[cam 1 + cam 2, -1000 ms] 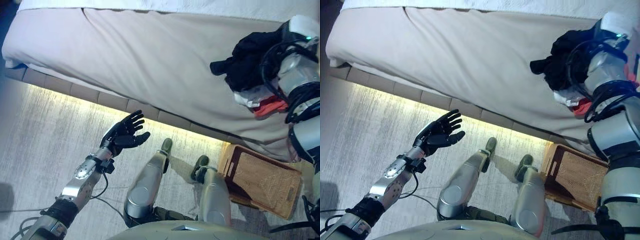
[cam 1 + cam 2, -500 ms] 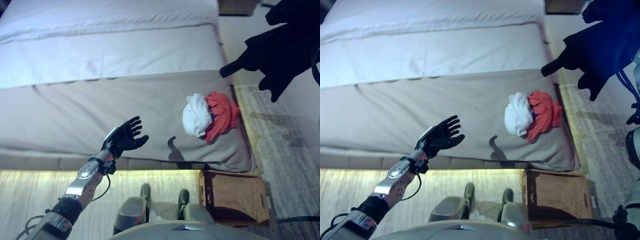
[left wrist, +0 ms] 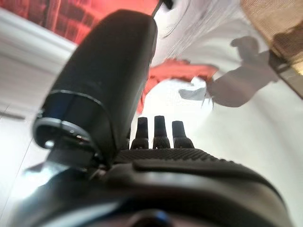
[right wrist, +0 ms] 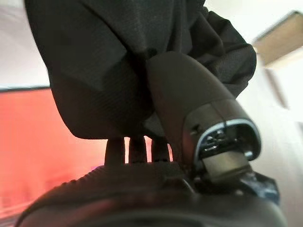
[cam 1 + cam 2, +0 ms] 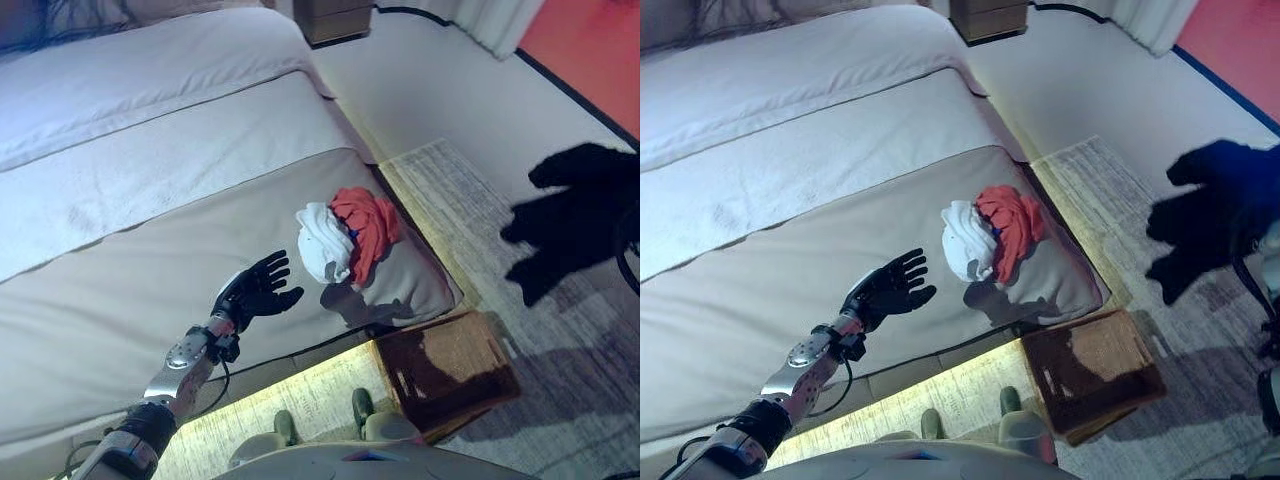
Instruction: Pick up the clothes from the bed and place them into the basket
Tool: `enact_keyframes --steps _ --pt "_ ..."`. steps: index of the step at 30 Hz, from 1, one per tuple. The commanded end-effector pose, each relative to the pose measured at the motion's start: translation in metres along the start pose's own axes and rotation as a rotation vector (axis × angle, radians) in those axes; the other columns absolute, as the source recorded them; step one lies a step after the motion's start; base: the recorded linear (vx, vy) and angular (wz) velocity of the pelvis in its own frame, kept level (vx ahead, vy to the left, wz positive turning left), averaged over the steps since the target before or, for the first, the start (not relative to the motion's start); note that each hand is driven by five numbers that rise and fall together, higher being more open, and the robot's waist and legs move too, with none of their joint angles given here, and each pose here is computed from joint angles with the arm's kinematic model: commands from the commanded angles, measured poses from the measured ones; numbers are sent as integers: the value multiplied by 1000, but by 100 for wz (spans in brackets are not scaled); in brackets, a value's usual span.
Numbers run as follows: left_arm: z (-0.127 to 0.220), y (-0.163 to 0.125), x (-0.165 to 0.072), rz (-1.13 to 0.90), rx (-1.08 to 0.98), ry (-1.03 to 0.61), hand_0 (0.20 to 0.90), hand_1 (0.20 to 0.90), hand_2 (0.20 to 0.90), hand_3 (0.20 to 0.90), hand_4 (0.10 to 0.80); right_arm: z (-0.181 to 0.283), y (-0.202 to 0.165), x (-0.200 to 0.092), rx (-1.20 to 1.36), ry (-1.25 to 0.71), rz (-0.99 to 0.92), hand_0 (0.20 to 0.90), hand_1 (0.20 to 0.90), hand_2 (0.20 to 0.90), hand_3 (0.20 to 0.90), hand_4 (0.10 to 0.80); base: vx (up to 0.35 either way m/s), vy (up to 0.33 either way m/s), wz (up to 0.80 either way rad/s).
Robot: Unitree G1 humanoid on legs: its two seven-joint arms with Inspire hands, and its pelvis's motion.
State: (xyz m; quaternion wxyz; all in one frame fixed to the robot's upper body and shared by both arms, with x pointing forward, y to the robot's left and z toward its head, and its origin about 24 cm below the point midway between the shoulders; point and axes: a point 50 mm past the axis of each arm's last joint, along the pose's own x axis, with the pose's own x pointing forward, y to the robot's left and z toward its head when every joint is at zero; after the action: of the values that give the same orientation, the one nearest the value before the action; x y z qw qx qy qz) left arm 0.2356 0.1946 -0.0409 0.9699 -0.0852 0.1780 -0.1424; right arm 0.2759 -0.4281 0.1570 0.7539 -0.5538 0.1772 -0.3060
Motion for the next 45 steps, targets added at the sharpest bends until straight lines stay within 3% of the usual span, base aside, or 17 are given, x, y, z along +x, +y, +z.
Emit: enact_keyframes --steps 1,14,29,30,31,45 --pt "10 -10 7 -56 29 -59 900 900 900 900 800 14 -35 4 79 -79 -156 300 300 300 200 100 -22 -86 -30" --pt "8 -9 12 -35 17 -28 900 900 900 900 800 9 44 -10 79 -20 85 300 300 300 200 100 -1 -78 -4" --pt "7 -13 9 -59 -17 -56 900 900 900 900 800 4 89 -28 44 1 180 300 300 300 200 100 0 -10 0" --pt "6 -13 9 -61 -17 -57 900 900 900 900 800 3 93 -30 37 4 190 373 373 373 285 185 0 0 0" --pt "6 -13 8 -62 -17 -58 900 900 900 900 800 1 96 -32 31 7 197 900 900 900 900 800 0 0 0" --pt "7 -12 7 -77 -11 -58 900 900 900 900 800 -19 120 -49 15 73 256 900 900 900 900 800 0 0 1"
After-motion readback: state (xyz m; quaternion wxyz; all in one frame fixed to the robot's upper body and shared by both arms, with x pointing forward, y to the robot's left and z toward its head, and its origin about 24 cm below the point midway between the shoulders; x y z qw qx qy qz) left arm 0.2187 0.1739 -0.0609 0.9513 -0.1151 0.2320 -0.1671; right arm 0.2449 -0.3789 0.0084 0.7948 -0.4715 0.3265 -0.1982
